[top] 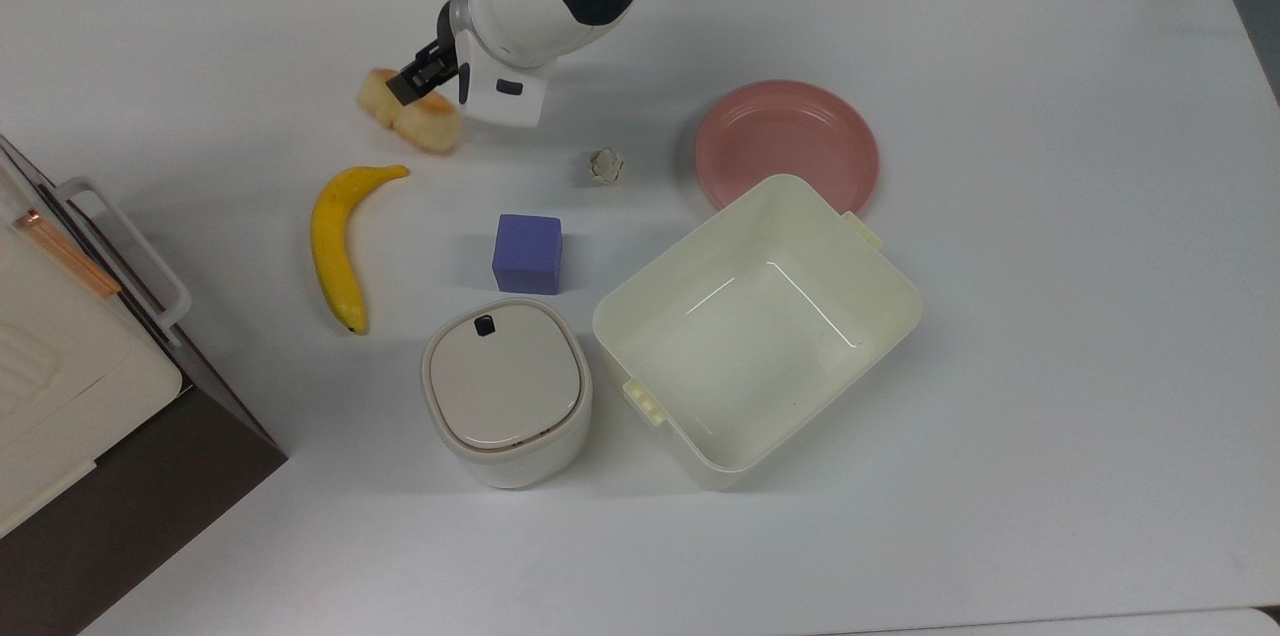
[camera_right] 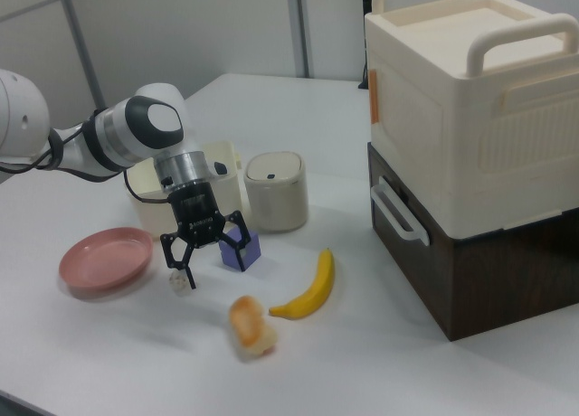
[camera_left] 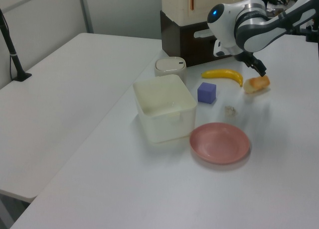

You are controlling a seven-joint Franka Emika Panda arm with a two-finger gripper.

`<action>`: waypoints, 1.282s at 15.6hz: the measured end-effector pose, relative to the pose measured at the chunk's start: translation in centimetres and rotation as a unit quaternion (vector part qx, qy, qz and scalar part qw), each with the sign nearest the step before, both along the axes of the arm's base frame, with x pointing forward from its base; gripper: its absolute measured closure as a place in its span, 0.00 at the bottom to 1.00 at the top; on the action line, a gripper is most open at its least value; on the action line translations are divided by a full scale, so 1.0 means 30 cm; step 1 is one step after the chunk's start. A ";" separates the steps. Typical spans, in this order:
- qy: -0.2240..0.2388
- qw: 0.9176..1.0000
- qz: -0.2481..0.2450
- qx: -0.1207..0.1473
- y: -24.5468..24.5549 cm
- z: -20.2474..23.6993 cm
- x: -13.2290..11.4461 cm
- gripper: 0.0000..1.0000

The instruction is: Put the bread on the table

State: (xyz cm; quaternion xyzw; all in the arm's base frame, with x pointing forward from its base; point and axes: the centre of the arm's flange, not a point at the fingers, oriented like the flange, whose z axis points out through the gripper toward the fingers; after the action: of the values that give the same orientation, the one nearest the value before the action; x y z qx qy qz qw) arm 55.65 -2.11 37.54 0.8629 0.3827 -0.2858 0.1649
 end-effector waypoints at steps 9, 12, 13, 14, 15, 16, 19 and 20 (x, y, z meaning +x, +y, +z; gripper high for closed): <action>-0.156 0.969 -0.185 0.051 -0.017 0.287 0.112 0.00; -0.203 0.952 -0.225 0.043 -0.028 0.386 0.130 0.00; -0.219 0.944 -0.242 0.040 -0.037 0.421 0.134 0.00; -0.232 0.937 -0.259 0.041 -0.051 0.454 0.136 0.00; -0.242 0.928 -0.279 0.049 -0.070 0.491 0.135 0.00; -0.249 0.918 -0.301 0.063 -0.095 0.530 0.134 0.00; -0.281 0.872 -0.385 0.111 -0.209 0.667 0.126 0.00; -0.291 0.857 -0.408 0.119 -0.245 0.701 0.122 0.00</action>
State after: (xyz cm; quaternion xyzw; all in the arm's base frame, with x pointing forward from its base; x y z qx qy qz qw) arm 59.31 -9.46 58.57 0.9986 -0.0375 -0.0159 0.0334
